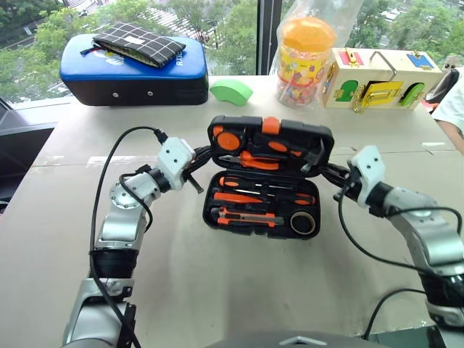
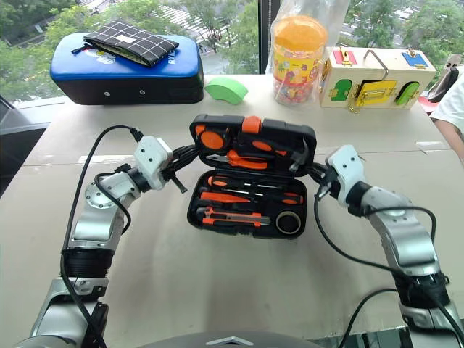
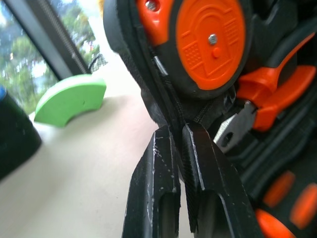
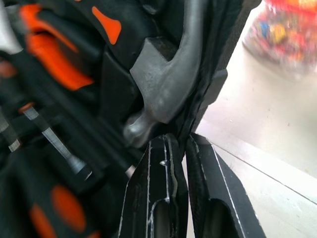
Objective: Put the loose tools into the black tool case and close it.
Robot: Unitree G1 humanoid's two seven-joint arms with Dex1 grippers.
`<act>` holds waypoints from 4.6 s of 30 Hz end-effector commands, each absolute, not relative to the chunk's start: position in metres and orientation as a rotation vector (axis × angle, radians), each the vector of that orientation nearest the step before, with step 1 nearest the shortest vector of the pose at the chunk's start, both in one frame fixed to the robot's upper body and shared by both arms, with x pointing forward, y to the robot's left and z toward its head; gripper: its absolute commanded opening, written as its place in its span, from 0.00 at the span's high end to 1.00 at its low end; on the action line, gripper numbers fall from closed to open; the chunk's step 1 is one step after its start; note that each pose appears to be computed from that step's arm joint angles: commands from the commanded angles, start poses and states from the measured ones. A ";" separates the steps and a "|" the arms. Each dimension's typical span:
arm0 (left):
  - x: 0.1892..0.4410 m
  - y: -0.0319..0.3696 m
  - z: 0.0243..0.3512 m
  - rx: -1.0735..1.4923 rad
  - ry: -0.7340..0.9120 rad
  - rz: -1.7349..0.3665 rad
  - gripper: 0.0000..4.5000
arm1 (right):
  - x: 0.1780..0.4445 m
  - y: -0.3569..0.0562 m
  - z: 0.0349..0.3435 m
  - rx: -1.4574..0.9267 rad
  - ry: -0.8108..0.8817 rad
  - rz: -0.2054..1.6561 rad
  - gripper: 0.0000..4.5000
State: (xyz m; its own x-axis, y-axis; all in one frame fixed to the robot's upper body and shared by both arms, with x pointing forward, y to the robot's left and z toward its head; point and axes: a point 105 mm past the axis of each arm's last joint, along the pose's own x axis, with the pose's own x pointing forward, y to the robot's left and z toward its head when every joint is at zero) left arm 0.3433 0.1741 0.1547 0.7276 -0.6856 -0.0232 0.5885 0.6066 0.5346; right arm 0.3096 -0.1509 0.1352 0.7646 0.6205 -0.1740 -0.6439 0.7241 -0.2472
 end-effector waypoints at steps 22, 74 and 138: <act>0.240 0.199 0.170 0.061 0.515 -1.285 0.99 | 0.194 -0.111 0.076 -0.321 0.506 1.160 1.00; 0.307 0.152 0.104 0.432 0.494 -1.323 0.99 | 0.271 -0.038 0.103 -0.105 0.386 1.048 1.00; 0.301 0.145 0.090 0.420 0.512 -1.323 0.99 | 0.274 -0.045 0.128 -0.154 0.263 1.042 1.00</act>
State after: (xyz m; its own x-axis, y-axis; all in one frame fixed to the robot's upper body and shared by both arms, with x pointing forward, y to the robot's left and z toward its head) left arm 0.3091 0.1424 0.1261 0.2108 -0.8493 -0.4841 0.9775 0.1829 0.1049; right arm 0.2724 -0.0453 0.1105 0.4547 0.8129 -0.3638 -0.8712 0.4908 0.0078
